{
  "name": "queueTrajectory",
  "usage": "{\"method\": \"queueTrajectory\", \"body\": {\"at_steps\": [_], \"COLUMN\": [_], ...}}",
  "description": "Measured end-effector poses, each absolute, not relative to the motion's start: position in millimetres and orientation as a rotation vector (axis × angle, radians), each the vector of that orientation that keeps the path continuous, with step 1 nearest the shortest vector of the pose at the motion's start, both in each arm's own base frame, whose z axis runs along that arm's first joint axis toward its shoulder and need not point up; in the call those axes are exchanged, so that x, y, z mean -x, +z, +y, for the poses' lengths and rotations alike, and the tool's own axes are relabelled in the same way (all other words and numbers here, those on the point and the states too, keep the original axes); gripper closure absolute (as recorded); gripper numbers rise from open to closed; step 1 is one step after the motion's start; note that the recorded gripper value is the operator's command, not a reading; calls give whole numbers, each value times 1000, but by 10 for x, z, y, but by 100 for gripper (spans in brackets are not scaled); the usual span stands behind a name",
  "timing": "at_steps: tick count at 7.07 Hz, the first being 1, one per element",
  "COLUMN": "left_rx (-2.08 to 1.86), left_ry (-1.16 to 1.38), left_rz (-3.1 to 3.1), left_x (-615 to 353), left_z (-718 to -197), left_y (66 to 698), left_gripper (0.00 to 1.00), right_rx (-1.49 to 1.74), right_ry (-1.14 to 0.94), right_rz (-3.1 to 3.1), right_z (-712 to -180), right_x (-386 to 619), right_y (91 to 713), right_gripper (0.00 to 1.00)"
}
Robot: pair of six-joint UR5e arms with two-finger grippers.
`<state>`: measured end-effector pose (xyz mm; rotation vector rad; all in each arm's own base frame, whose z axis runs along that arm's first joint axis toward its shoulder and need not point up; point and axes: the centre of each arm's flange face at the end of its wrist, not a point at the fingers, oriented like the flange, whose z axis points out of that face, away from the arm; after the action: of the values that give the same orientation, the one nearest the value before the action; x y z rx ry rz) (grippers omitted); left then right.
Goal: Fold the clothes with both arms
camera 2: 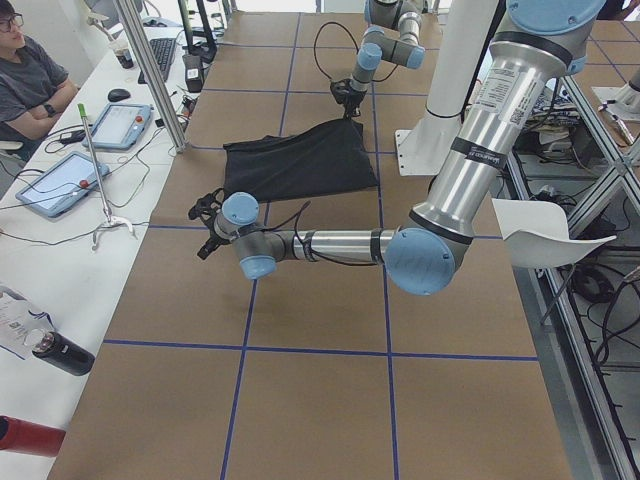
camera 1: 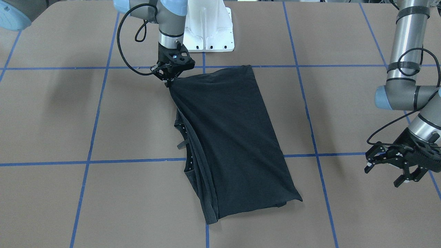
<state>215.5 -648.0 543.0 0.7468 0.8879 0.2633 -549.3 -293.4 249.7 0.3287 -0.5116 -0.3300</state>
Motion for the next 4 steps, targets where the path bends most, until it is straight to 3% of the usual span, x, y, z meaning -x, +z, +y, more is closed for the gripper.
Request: {"method": "queueTrajectory", "body": {"at_steps": [2,4], "left_rx": [-746,-747], "left_ry": [259,258], "left_rz": [889,890], "left_x": [-2162,-2167], "left_z": [-6493,-6504], "left_y": [5413,5397], "left_gripper": [0,0], "right_rx": [-319,-346], "right_ry": [-273,-210], "right_rz": [-539,-567], "right_z": [-2892,-3285], "right_x": [5515,5410], "right_y": [2413,2115], "right_gripper": [1,1]}}
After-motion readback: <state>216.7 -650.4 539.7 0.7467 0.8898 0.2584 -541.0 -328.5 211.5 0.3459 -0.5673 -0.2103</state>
